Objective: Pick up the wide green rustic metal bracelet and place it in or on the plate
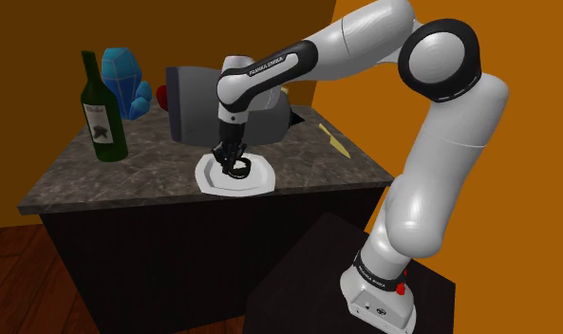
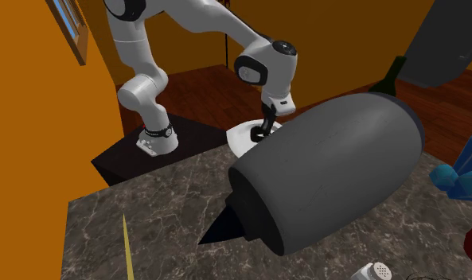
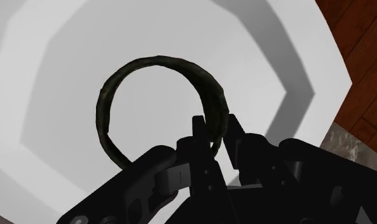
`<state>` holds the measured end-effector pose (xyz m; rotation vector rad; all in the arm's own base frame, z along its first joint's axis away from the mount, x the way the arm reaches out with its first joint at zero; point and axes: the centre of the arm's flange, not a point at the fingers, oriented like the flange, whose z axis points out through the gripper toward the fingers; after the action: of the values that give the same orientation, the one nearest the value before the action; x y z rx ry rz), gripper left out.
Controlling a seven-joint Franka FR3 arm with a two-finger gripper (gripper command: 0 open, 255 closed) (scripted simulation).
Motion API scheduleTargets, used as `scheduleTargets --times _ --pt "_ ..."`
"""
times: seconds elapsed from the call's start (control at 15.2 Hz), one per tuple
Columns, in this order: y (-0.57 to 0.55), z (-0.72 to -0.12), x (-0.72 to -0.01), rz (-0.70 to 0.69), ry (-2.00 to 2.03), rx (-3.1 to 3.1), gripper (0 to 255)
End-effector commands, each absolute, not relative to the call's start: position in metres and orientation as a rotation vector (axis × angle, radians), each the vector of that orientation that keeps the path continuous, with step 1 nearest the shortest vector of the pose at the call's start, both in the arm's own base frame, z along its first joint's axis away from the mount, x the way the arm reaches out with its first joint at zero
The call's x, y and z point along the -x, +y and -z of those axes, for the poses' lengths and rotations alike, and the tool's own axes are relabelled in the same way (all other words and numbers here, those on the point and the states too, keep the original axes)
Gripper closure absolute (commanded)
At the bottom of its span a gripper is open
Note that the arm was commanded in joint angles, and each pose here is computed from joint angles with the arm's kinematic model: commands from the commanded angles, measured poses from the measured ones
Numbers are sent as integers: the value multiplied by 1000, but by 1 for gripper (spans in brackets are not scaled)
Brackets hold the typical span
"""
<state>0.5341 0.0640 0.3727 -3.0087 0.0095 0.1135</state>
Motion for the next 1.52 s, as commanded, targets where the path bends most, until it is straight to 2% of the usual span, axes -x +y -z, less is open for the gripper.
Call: scheduleTargets --times 0.0,0.53,0.59,0.92,1.19,1.45 --pt "64 -363 -535 -112 10 3009 255" --pt "64 -364 -535 -113 10 3009 255" --pt "64 -364 -535 -113 10 3009 0" --pt "64 -364 -535 -113 10 3009 0" --pt "57 -413 -539 -112 10 3009 0" --pt "57 -413 -539 -112 10 3009 0"
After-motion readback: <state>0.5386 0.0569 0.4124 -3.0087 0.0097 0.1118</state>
